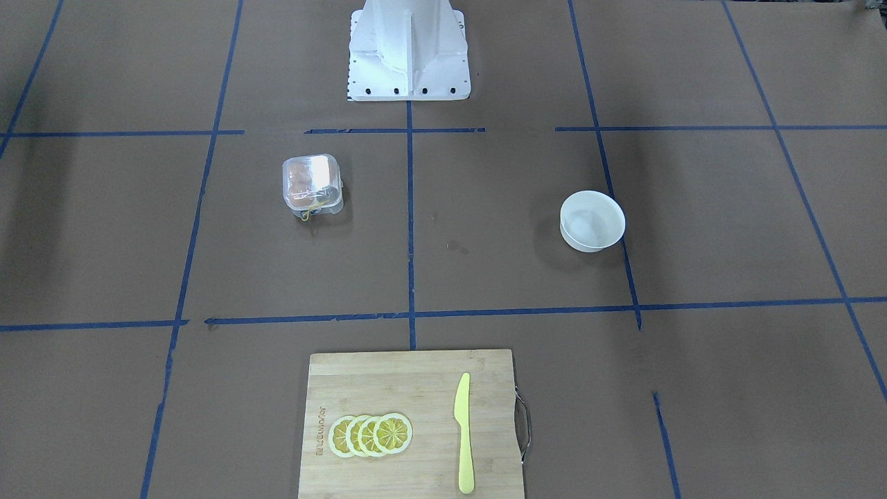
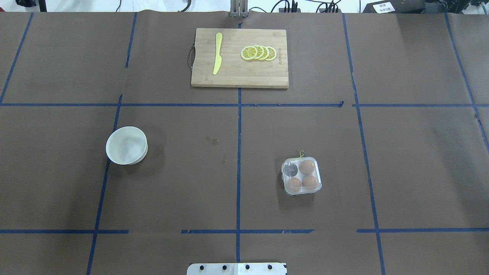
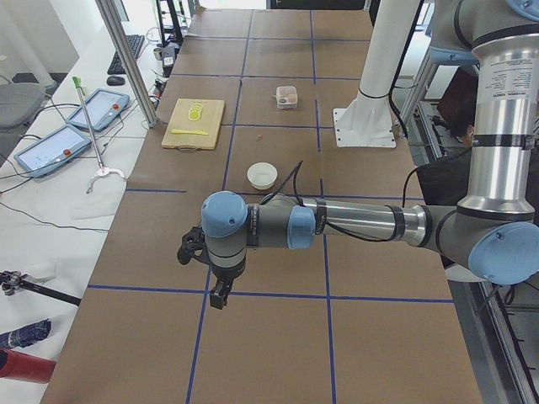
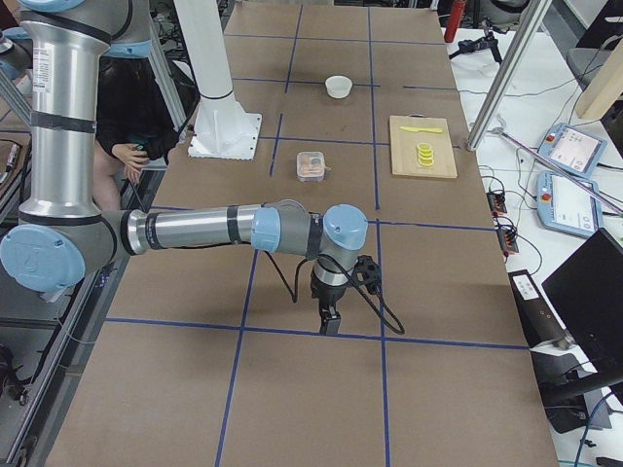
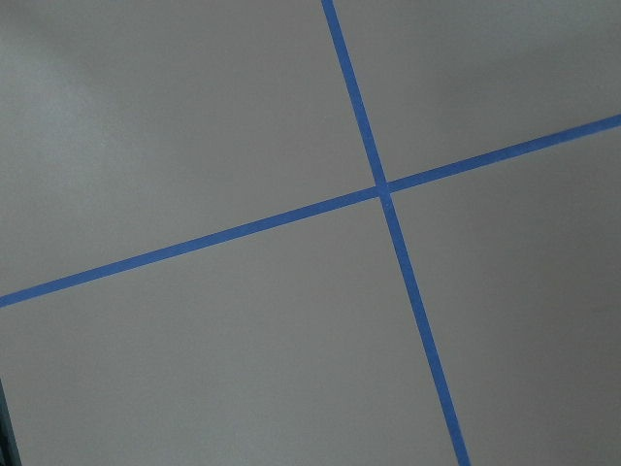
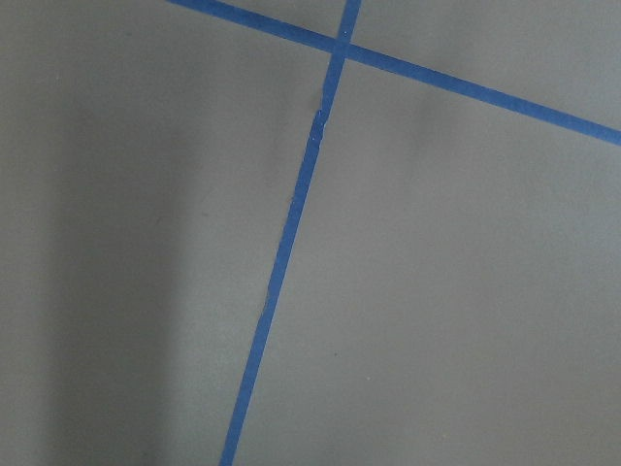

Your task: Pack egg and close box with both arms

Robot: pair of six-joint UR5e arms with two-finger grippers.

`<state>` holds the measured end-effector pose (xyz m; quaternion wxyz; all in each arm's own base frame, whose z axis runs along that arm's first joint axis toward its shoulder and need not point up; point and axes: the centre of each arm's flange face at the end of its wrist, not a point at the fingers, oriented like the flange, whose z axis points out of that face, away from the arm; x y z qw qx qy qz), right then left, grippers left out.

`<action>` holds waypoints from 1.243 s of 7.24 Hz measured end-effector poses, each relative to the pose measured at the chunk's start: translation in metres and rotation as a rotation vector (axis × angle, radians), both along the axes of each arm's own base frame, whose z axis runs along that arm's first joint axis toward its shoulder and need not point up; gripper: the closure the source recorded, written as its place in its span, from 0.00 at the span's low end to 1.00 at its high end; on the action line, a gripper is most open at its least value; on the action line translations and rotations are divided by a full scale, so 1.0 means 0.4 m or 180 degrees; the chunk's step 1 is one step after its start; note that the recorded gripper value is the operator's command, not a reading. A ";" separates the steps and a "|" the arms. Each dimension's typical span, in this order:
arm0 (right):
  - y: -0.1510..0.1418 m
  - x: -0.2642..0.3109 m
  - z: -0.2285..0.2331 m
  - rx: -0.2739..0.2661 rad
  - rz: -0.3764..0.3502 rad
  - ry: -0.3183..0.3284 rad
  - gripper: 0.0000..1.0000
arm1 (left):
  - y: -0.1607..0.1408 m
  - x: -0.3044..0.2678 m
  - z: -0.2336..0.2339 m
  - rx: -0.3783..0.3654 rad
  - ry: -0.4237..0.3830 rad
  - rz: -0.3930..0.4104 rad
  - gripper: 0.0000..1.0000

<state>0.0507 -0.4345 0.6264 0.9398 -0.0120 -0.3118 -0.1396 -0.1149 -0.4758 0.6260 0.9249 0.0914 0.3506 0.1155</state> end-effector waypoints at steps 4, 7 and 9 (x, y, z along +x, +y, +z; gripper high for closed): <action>0.001 -0.001 0.007 -0.0027 0.0006 -0.0016 0.00 | 0.000 0.000 -0.002 0.0002 0.0002 -0.0004 0.00; 0.003 -0.001 0.012 -0.0042 0.0007 -0.0018 0.00 | 0.001 0.000 -0.001 -0.0003 0.0003 -0.0006 0.00; 0.004 -0.001 0.014 -0.0046 0.0007 -0.0017 0.00 | 0.002 0.001 0.001 -0.0008 0.0003 -0.0004 0.00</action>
